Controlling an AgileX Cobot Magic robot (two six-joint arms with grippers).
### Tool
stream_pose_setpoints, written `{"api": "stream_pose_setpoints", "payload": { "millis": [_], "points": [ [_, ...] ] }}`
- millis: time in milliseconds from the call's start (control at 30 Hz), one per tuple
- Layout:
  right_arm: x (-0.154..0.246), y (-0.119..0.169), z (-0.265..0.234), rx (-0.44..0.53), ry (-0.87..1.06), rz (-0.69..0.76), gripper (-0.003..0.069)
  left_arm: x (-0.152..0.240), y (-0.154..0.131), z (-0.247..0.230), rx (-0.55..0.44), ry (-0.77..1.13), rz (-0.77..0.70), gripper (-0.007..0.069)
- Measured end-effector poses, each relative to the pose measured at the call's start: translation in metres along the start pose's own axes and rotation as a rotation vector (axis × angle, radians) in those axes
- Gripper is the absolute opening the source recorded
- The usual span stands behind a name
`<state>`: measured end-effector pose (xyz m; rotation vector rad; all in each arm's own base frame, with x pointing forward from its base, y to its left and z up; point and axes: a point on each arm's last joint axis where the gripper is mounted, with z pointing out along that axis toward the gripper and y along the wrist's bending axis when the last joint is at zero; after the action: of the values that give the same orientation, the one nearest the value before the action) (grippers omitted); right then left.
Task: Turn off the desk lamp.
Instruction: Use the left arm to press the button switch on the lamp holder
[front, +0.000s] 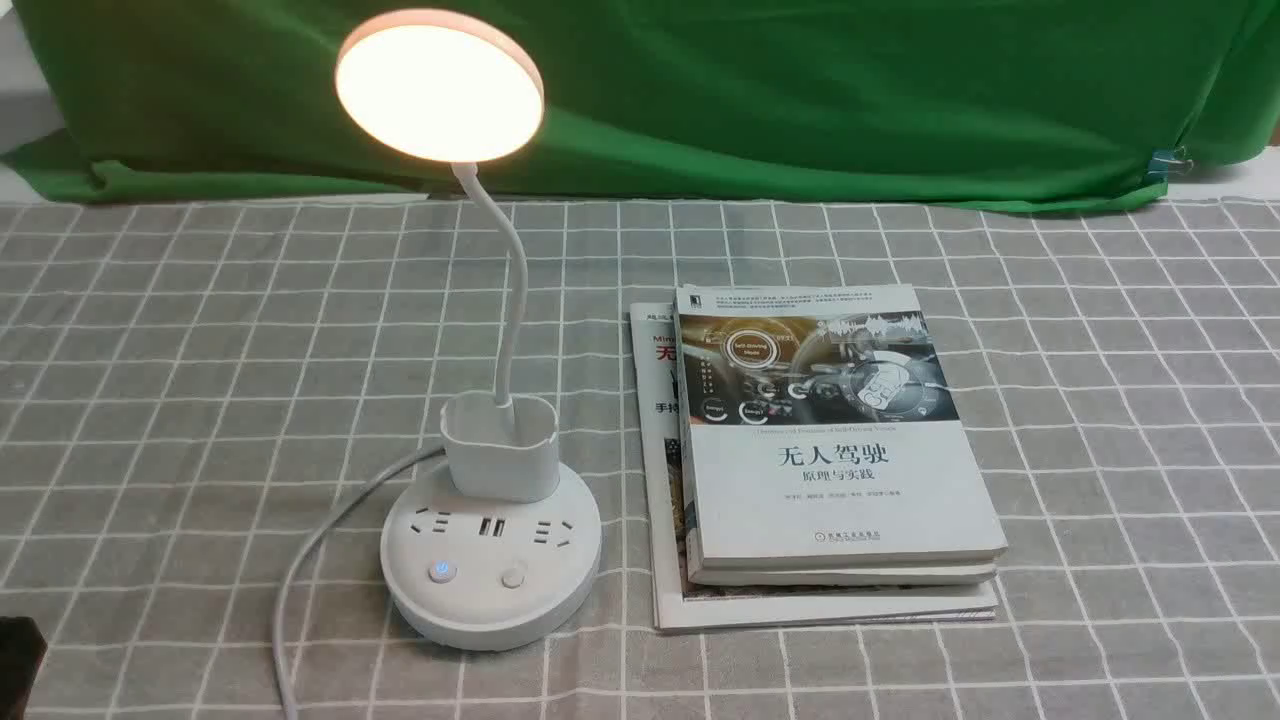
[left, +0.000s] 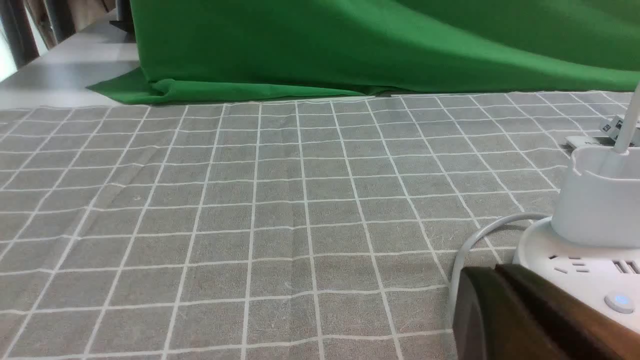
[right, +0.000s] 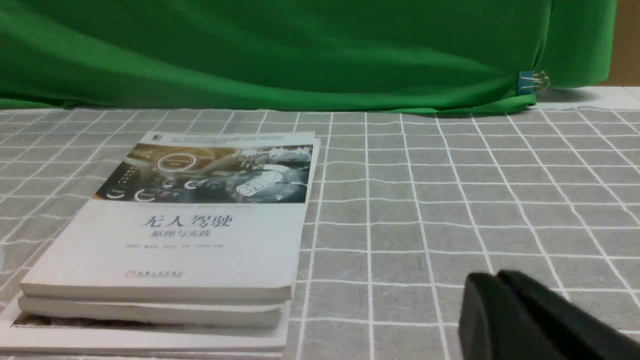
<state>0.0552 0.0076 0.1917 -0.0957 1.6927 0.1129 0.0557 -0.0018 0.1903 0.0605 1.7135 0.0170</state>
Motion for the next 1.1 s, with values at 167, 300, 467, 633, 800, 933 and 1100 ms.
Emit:
{"api": "stream_pose_setpoints", "payload": {
  "millis": [167, 300, 467, 633, 800, 933, 1100],
  "points": [
    [0.000, 0.000, 0.000, 0.000, 0.000, 0.000, 0.0036, 0.000, 0.000, 0.000, 0.000, 0.000, 0.000, 0.0001],
    [0.000, 0.000, 0.000, 0.000, 0.000, 0.000, 0.0036, 0.000, 0.000, 0.000, 0.000, 0.000, 0.000, 0.0001],
    [0.000, 0.000, 0.000, 0.000, 0.000, 0.000, 0.0036, -0.002, -0.001, 0.000, 0.014, -0.026, -0.106, 0.0001],
    [0.000, 0.000, 0.000, 0.000, 0.000, 0.000, 0.0036, -0.014, -0.001, -0.001, 0.051, -0.152, -0.501, 0.0001],
    [0.000, 0.000, 0.000, 0.000, 0.000, 0.000, 0.0036, -0.021, 0.003, -0.003, 0.044, -0.239, -0.647, 0.0001],
    [0.000, 0.000, 0.000, 0.000, 0.000, 0.000, 0.0036, -0.027, 0.007, -0.004, 0.031, -0.316, -0.715, 0.0001],
    [0.000, 0.000, 0.000, 0.000, 0.000, 0.000, 0.0036, -0.042, 0.002, -0.008, 0.078, -0.249, -0.666, 0.0001]
  ]
}}
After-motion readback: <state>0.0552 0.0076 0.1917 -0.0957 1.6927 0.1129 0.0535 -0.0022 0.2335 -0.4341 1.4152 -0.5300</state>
